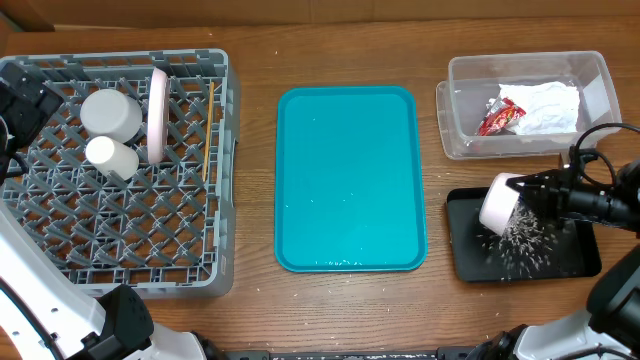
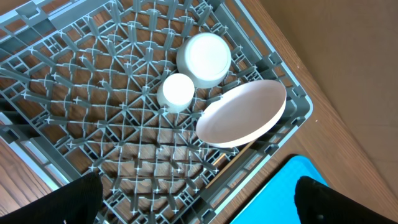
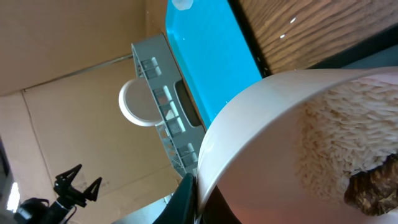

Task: Sort waste into correct bins and load items into the dishwasher
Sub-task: 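Carry the small bowl with the right gripper over the black tray, then tip the bowl with the right gripper to dump rice onto the black tray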

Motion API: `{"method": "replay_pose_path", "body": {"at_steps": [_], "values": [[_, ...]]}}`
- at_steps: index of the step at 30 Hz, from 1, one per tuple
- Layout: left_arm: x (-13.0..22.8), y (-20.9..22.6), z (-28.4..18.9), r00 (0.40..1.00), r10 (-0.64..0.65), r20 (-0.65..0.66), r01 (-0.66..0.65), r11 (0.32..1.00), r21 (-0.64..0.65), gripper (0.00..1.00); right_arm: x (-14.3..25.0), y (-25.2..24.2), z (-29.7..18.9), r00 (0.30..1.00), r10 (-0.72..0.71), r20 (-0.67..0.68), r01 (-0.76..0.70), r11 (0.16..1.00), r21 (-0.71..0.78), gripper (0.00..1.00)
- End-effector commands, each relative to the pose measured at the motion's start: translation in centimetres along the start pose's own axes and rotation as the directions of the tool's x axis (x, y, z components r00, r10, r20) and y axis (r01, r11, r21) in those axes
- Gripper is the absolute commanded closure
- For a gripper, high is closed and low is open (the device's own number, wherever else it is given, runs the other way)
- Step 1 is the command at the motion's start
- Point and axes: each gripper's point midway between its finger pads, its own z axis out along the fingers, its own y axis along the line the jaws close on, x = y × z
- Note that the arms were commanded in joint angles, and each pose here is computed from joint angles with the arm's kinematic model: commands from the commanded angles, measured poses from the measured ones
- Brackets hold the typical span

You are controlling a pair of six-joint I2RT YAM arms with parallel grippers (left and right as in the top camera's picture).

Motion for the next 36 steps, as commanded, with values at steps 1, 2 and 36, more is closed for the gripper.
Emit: {"method": "replay_pose_path", "body": {"at_steps": [1, 2, 36], "values": [[0.1, 0.0, -0.2, 1.0, -0.019, -0.001, 0.019, 1.0, 0.007, 0.0, -0.1, 0.0, 0.3, 1.0, 0.022, -0.007, -0.023, 0.998, -0.056, 0.96], [0.1, 0.0, -0.2, 1.0, -0.019, -0.001, 0.019, 1.0, 0.007, 0.0, 0.1, 0.1, 0.3, 0.999, 0.042, -0.017, -0.043, 0.997, -0.058, 0.96], [0.1, 0.0, -0.2, 1.0, -0.019, -0.001, 0.019, 1.0, 0.007, 0.0, -3.9, -0.3, -3.6, 0.976, 0.143, 0.162, -0.112, 0.976, -0.187, 0.96]]}}
